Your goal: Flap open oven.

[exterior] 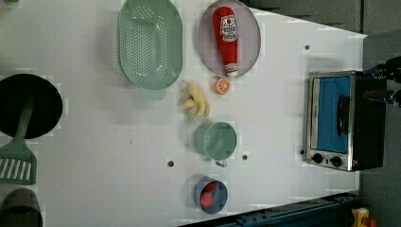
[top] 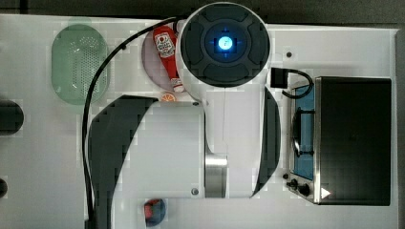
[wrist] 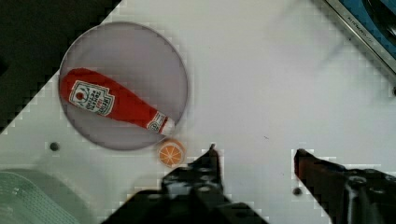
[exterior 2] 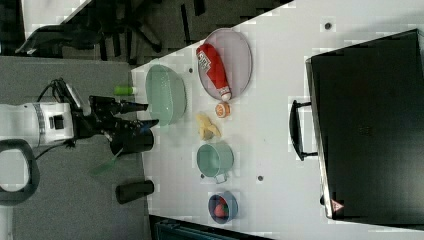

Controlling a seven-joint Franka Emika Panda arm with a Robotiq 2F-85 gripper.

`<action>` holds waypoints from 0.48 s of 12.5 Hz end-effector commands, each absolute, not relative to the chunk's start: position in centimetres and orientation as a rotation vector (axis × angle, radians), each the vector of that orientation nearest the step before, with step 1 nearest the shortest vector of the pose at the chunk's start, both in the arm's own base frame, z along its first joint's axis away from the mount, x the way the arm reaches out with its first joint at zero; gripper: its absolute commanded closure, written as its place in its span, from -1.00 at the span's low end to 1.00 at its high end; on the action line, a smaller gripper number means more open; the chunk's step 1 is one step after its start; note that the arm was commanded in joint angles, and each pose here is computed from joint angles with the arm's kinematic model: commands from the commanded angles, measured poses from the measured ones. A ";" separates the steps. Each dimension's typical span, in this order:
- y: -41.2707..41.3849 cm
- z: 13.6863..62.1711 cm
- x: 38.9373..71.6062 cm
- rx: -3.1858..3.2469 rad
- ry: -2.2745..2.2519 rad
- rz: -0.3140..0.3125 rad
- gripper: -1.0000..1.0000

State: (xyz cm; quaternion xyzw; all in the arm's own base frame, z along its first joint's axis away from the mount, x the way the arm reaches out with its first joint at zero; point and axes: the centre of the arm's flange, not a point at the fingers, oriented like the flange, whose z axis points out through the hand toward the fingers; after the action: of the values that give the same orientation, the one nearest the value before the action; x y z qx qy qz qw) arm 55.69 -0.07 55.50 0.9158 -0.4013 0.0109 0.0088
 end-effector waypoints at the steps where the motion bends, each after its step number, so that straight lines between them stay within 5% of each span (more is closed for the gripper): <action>1: -4.0 61.1 45.1 2.824 -1.409 -0.004 -0.59; 3: -4.0 61.2 45.1 2.825 -1.409 -0.004 -0.99; 6: -3.9 61.2 45.1 2.825 -1.409 -0.004 -1.00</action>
State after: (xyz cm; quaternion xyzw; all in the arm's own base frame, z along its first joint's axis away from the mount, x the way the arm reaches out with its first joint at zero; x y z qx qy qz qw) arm 43.19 -4.28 64.18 0.8972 -0.4399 0.0318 -0.0242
